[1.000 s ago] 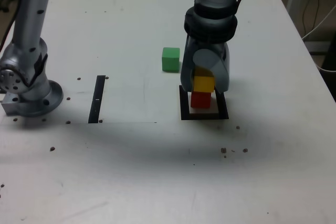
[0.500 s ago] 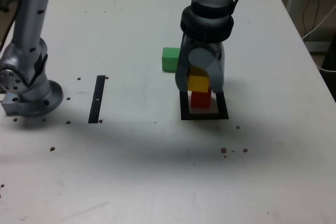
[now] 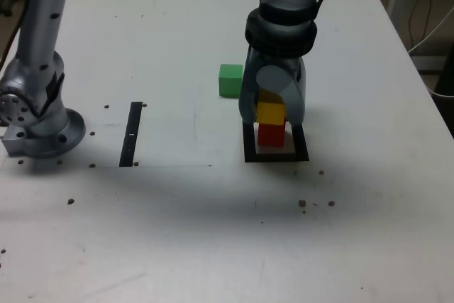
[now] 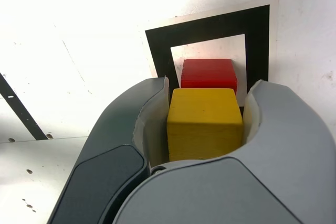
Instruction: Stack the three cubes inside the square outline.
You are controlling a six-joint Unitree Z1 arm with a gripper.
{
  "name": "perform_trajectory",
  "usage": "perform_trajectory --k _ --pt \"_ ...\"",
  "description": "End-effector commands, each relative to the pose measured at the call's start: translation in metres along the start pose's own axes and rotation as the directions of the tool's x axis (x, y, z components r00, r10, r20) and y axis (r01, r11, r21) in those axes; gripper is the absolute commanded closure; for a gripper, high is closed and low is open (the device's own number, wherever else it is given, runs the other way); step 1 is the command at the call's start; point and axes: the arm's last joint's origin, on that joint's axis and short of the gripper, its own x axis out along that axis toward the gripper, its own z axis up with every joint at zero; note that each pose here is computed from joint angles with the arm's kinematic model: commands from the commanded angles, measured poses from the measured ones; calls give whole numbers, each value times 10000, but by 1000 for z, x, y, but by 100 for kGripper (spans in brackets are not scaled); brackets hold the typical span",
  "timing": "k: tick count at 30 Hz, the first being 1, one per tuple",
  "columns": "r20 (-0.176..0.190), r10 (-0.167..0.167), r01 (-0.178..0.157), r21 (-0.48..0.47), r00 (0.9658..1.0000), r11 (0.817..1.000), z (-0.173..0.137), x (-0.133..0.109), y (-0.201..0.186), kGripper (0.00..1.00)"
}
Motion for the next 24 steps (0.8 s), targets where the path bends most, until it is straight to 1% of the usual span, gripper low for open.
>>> perform_trajectory --k 1,4,7,13,18,21,24 --pt "-45 19 -19 55 10000 10000 1 2 0 31" --pt "-63 25 -24 118 10000 9999 1 3 0 21" --pt "-68 29 -28 171 10000 9999 1 4 0 15" --pt "-33 97 -97 177 9999 9998 0 3 0 8" --pt "-74 153 -151 158 9999 9998 -2 3 0 2" --pt "-69 224 -224 121 9997 9997 -5 0 0 1" --pt "17 312 -312 74 9995 9995 -9 -4 1 1"
